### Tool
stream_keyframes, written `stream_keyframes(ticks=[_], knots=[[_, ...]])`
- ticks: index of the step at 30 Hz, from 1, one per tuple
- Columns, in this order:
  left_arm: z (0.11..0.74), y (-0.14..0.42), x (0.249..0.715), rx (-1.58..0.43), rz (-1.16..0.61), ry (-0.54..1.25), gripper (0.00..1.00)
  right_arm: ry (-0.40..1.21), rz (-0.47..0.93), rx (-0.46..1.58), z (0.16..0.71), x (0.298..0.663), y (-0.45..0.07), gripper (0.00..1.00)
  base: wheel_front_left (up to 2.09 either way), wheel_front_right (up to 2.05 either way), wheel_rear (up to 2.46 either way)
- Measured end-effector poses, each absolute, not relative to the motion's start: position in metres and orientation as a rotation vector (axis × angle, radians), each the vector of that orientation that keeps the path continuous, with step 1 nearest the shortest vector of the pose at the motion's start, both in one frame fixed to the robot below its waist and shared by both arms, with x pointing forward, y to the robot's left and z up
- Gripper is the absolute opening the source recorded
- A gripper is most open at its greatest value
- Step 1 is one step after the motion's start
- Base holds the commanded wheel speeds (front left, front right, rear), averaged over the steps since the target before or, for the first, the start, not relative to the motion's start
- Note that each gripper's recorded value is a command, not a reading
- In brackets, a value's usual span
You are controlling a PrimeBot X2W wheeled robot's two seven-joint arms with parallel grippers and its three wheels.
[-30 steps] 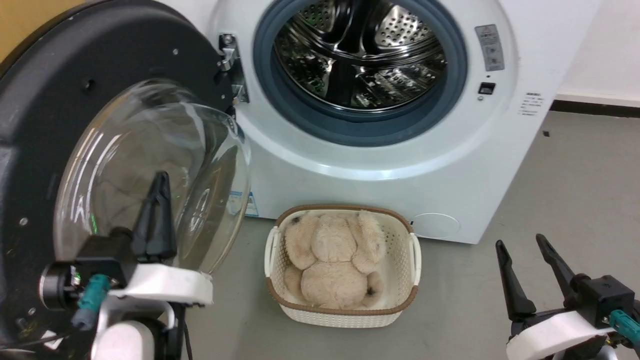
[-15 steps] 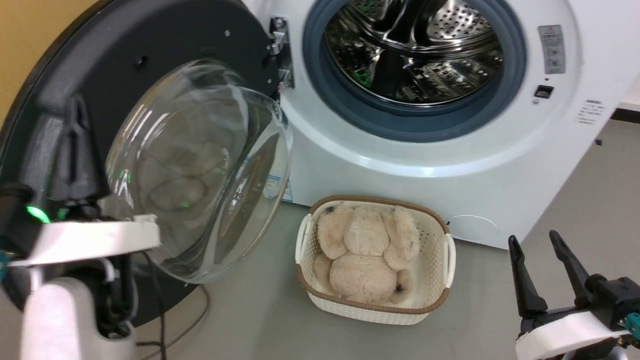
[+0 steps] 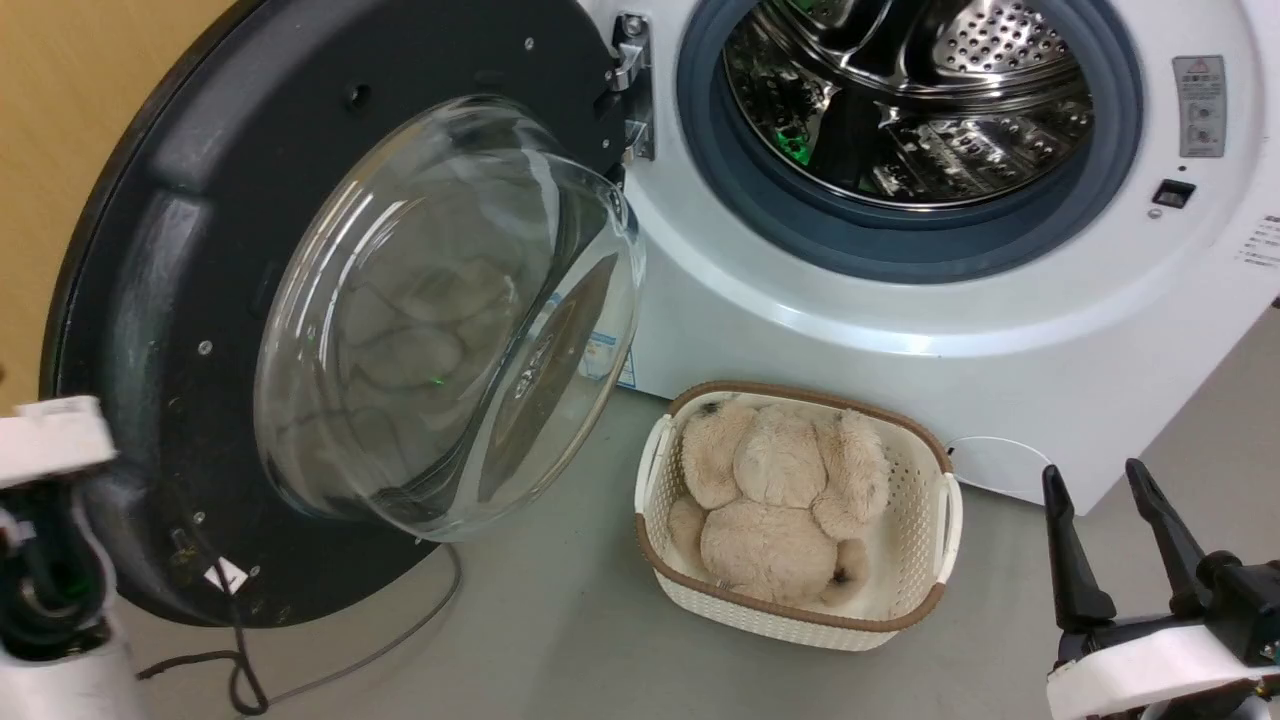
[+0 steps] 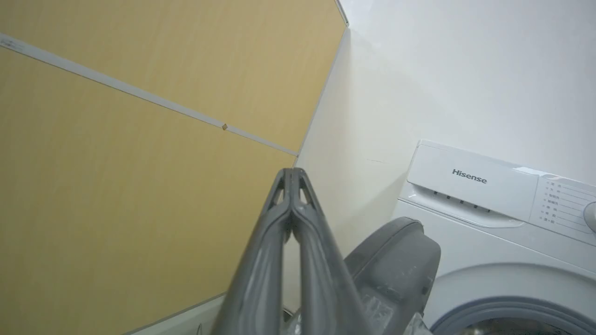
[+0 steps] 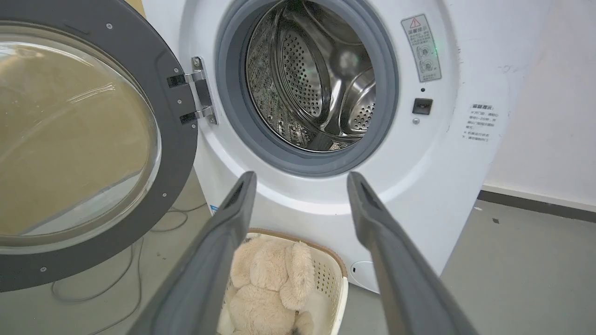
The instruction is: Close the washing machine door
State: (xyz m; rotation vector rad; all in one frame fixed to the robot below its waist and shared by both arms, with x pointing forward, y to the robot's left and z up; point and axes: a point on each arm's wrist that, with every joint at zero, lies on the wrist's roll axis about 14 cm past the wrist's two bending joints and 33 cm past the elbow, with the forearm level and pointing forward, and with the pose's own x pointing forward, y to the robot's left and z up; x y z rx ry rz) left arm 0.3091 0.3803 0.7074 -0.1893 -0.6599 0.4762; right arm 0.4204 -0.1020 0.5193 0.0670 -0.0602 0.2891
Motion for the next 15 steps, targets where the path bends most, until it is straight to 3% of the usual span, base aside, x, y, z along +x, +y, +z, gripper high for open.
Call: stream_keyframes(ticks=[15], knots=[[0.610,0.475,0.267,-0.618,0.754,-0.477,0.00,-0.058,0.302,0.085,0.511,0.429,-0.096,1.00,0.00,0.00,0.00]])
